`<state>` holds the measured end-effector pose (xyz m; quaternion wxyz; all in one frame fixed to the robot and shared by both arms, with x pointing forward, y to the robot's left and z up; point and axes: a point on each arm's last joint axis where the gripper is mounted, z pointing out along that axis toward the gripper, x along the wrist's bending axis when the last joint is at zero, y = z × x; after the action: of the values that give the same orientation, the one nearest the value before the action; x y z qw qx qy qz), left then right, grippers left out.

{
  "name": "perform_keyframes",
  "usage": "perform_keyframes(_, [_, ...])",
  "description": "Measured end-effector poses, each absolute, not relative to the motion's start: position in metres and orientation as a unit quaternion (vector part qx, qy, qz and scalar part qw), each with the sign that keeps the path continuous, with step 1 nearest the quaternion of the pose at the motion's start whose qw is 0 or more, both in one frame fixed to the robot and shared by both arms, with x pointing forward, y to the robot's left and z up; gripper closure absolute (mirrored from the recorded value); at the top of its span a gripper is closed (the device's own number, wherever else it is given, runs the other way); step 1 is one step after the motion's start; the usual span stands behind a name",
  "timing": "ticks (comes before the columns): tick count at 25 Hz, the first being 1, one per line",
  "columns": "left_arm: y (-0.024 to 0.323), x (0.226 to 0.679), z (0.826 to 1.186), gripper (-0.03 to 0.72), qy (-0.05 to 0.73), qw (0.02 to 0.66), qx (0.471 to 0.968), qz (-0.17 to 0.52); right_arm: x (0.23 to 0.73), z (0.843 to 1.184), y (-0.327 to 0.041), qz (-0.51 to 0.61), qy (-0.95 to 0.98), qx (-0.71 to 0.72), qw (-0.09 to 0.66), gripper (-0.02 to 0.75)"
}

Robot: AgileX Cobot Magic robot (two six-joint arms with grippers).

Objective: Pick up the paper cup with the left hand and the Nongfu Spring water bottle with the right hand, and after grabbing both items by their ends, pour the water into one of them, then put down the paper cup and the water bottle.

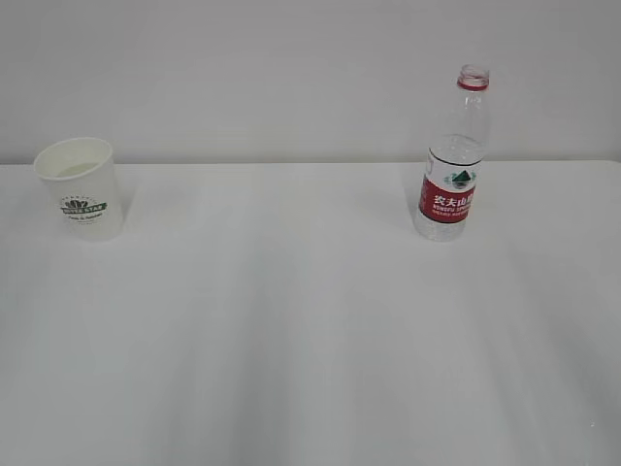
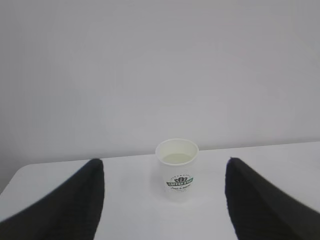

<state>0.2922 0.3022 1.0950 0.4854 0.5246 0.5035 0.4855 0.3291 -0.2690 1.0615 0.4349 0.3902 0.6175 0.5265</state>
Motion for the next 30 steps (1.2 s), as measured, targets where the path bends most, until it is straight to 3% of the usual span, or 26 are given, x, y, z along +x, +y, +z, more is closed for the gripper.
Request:
perform_keyframes(13, [0.308, 0.270, 1.111, 0.160, 0.542, 0.439, 0.545, 0.465, 0.304, 1.069, -0.271, 0.510, 0.657, 0.381, 0.404, 0.148])
perform_keyframes(30, [0.300, 0.253, 1.103, 0.171, 0.591, 0.418, 0.589, 0.361, 0.282, 1.089, -0.291, 0.398, 0.696, 0.475, 0.362, 0.149])
